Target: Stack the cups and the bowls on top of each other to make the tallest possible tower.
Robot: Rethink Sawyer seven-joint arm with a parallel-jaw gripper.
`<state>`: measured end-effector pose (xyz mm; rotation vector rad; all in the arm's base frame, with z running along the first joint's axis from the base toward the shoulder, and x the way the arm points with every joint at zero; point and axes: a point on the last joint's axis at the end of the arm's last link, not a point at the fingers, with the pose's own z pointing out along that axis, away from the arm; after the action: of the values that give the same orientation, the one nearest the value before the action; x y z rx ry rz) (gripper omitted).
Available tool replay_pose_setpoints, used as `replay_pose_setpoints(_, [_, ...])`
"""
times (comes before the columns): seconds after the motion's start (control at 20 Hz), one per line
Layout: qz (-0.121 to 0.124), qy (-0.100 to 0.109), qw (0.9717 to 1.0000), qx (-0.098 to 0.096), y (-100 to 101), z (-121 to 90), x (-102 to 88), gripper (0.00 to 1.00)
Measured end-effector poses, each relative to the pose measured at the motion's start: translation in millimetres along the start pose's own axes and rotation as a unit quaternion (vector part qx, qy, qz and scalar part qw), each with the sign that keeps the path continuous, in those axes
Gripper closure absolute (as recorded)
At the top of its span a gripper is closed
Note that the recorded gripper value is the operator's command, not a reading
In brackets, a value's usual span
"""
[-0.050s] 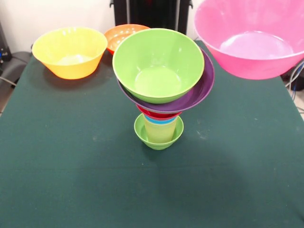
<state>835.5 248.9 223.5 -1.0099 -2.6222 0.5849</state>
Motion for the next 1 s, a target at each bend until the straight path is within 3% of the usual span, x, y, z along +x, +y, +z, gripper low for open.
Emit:
replay_pose_setpoints(0.5, [0.004,0.012,0.9999,0.009,1,-5,3.2,1.00])
replay_pose_setpoints(1.0, [0.018,0.013,0.9996,0.016,-11,-5,-31.5,1.00])
